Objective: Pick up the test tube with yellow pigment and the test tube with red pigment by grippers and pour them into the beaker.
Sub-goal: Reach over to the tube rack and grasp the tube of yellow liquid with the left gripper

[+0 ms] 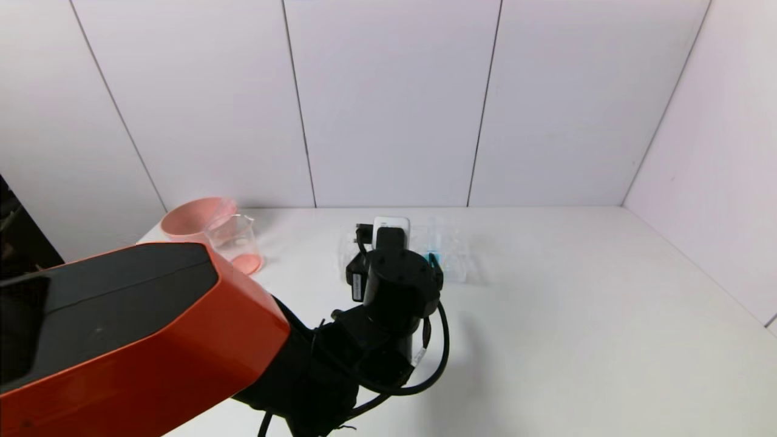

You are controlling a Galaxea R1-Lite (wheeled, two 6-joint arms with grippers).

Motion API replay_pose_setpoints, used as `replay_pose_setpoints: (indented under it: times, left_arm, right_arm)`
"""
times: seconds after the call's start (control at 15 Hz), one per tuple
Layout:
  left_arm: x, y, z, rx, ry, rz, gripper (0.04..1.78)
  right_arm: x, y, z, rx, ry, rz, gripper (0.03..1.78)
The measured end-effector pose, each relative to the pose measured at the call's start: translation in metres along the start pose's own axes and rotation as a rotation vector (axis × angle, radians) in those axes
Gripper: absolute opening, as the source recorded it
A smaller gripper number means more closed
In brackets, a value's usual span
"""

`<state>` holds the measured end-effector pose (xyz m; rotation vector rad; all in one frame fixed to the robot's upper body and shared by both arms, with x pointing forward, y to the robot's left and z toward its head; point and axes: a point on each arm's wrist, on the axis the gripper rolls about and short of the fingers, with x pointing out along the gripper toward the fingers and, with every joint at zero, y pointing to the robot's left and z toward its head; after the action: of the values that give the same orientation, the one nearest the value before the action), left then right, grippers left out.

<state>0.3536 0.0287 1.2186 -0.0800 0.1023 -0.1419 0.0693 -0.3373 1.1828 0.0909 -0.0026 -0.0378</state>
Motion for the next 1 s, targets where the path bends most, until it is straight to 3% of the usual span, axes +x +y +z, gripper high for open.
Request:
replay_pose_setpoints:
  times: [0.53,1.0]
  left_arm:
    - [0.057,0.000,-0.003,0.004,-0.067,0.109,1.76]
    - [0.074,-0.007,-0.011,0.007,-0.083,0.124,1.76]
  right_arm:
    - [0.000,0.000,0.000,0.000,0.000,0.000,1.71]
    - [0.000,0.000,0.000,0.000,0.000,0.000,1.71]
